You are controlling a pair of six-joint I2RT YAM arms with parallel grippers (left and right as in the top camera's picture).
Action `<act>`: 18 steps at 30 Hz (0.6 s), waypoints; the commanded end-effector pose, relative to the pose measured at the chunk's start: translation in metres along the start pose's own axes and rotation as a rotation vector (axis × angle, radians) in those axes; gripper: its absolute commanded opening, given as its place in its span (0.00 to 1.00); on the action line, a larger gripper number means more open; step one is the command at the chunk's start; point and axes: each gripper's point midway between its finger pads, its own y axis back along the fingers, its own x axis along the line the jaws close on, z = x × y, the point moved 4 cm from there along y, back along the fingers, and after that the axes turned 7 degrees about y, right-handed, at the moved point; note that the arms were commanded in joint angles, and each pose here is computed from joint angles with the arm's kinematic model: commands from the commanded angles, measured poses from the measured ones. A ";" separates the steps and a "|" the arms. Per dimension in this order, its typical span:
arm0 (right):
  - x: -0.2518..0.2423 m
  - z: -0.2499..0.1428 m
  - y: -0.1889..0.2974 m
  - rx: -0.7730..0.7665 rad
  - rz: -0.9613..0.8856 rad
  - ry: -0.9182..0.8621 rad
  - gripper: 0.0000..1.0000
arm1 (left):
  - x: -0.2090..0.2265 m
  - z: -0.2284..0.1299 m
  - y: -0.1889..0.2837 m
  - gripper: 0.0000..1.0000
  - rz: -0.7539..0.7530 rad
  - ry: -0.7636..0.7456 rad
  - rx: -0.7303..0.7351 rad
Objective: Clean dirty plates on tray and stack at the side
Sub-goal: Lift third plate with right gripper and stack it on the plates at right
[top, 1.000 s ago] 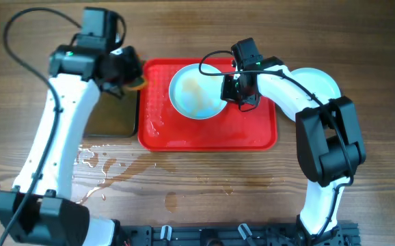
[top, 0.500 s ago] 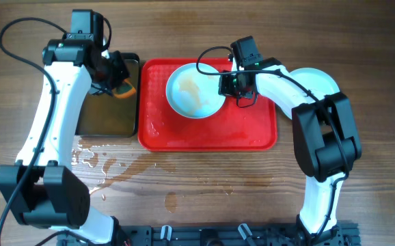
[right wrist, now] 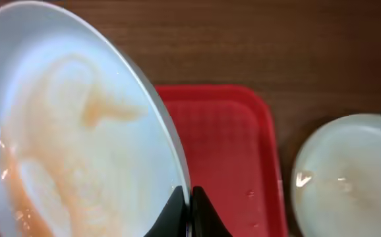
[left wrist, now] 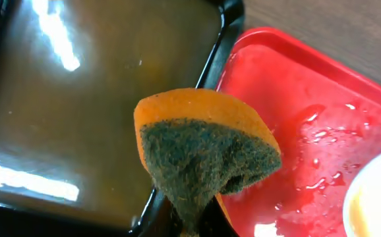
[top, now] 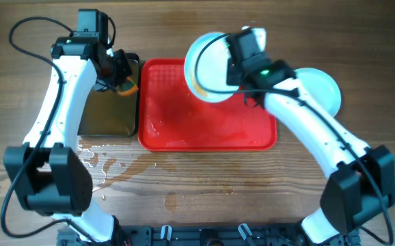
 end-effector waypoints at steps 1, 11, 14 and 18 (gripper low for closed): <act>-0.005 0.008 0.026 -0.140 -0.324 0.100 0.04 | 0.004 0.001 -0.014 0.04 0.018 0.001 0.028; 0.008 0.017 0.103 -0.410 -0.784 0.251 0.04 | 0.004 0.000 -0.019 0.04 0.018 0.004 0.042; 0.004 0.019 0.110 -0.431 -0.846 0.248 0.05 | 0.004 0.000 -0.019 0.04 0.018 0.005 0.042; 0.007 0.021 0.108 -0.446 -0.810 0.203 0.04 | 0.004 0.000 -0.019 0.04 0.018 0.005 0.042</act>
